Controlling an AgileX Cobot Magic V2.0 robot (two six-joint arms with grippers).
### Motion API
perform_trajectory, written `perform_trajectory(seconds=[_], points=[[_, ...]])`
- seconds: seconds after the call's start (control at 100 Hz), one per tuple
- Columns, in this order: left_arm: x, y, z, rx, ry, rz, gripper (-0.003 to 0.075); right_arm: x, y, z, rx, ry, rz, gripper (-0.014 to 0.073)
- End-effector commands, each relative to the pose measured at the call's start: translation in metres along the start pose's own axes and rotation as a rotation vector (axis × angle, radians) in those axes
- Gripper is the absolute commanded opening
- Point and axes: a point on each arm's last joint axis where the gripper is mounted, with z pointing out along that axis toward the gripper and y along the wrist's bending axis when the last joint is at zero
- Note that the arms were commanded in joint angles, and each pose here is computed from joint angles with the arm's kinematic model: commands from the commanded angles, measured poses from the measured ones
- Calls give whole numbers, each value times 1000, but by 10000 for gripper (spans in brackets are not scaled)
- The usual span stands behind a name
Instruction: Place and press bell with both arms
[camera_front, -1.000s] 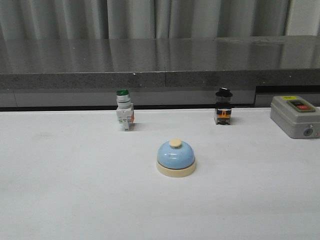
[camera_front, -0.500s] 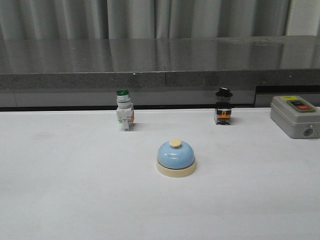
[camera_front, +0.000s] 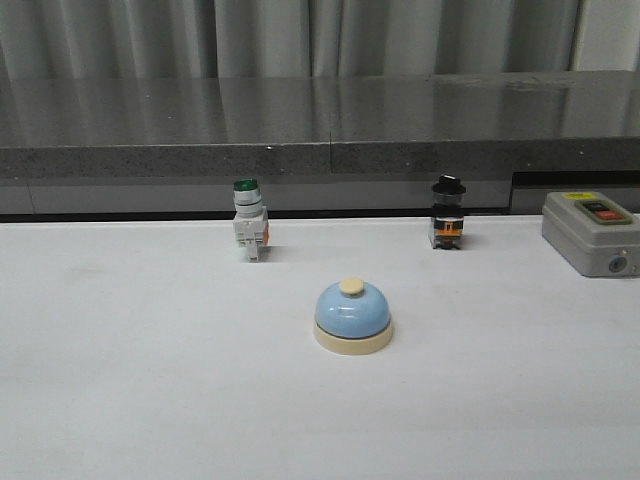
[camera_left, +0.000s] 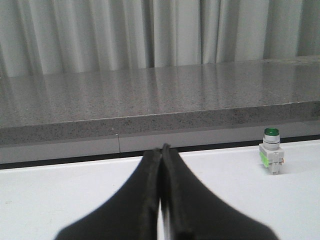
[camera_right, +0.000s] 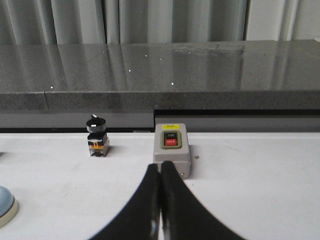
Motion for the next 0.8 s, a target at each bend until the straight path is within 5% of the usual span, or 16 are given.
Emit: perform_trajectory(seconds=[0.0, 0.25, 0.55, 0.79], points=[[5, -1, -1, 9, -76, -6, -20, -26, 1, -4, -4, -162, -13, -60], [5, -1, -1, 9, -76, -6, -20, -75, 2, -5, 3, -130, -13, -60], [5, -1, -1, 9, -76, -6, -20, -131, 3, 17, 31, 219, -10, -60], [5, -1, -1, 9, -76, -6, -20, -138, 6, 40, 20, 459, 46, -60]])
